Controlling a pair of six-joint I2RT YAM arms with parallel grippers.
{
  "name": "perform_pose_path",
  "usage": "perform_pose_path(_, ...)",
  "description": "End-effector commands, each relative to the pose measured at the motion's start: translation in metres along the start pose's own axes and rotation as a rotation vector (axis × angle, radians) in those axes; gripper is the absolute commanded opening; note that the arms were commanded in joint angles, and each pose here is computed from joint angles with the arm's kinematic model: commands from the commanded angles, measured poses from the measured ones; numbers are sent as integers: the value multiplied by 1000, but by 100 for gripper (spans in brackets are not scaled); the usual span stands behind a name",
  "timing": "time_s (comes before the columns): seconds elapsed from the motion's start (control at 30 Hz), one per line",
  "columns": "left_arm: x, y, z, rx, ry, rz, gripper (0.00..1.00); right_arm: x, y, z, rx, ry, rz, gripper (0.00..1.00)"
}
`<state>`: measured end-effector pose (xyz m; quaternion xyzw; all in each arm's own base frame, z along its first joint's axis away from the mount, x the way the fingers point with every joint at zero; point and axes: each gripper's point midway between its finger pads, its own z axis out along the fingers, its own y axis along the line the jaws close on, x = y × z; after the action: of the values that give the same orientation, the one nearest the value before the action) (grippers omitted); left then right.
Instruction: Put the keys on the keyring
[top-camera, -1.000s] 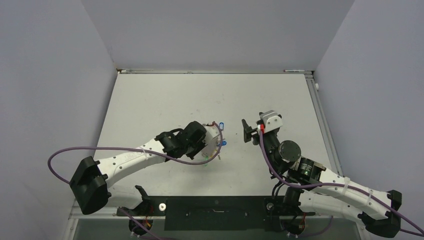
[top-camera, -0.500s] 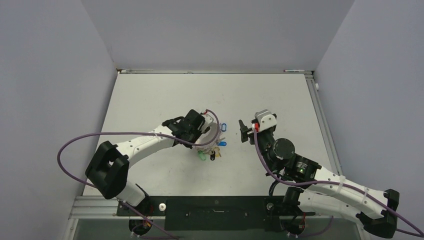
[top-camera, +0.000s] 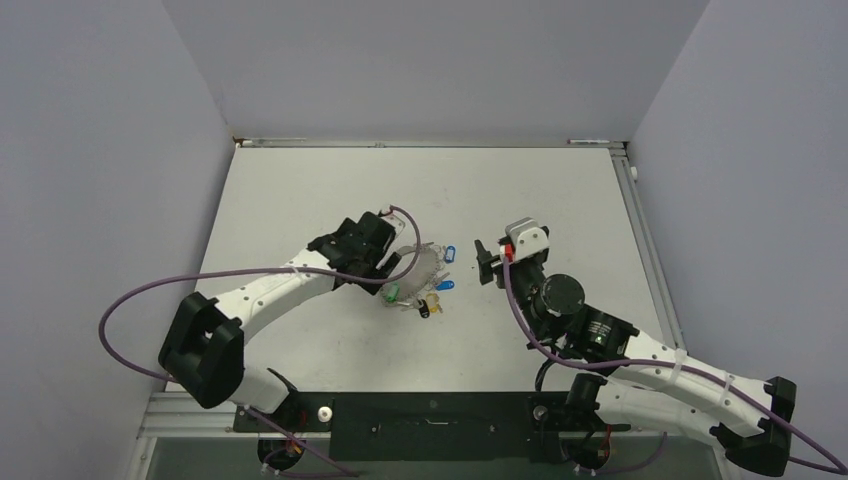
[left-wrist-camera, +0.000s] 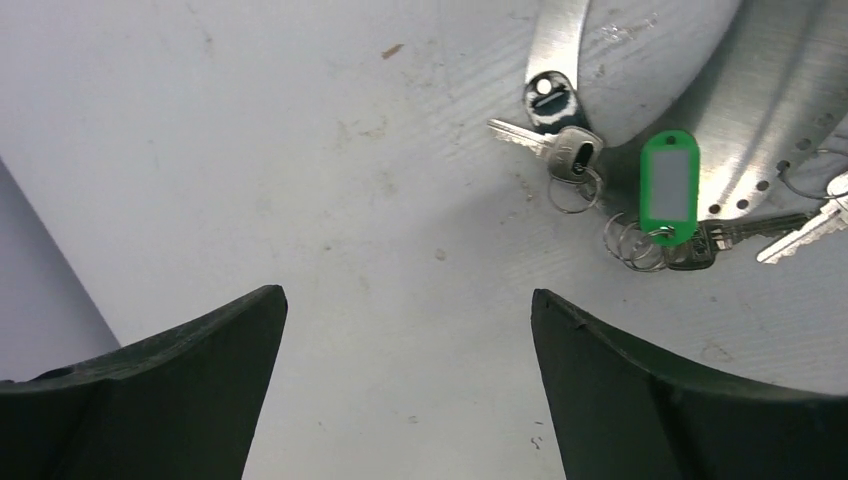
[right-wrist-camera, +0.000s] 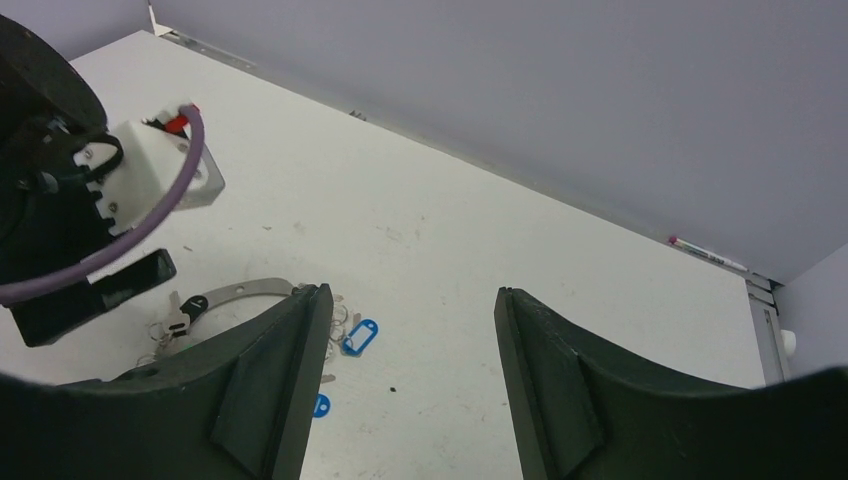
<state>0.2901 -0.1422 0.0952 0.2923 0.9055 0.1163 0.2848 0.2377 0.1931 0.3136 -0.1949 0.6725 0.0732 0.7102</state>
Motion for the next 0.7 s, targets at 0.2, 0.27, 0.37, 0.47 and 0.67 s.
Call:
perform_pose_path(0.2,-42,85,-83,-238,-442,-329,94,3,8,14,9,-12,64,67)
perform_pose_path(0.27,-47,93,-106,-227,-586,-395,97,2,11,17,7,-21,104,71)
perform_pose_path(0.37,-43,106,-136,-245,-782,-456,96,4,13,21,34,-26,165,76)
perform_pose_path(0.47,-33,123,-167,-303,-964,-497,96,16,11,26,110,2,240,78)
perform_pose_path(0.67,-9,145,-202,-395,-1118,-567,96,48,-17,23,322,98,180,79)
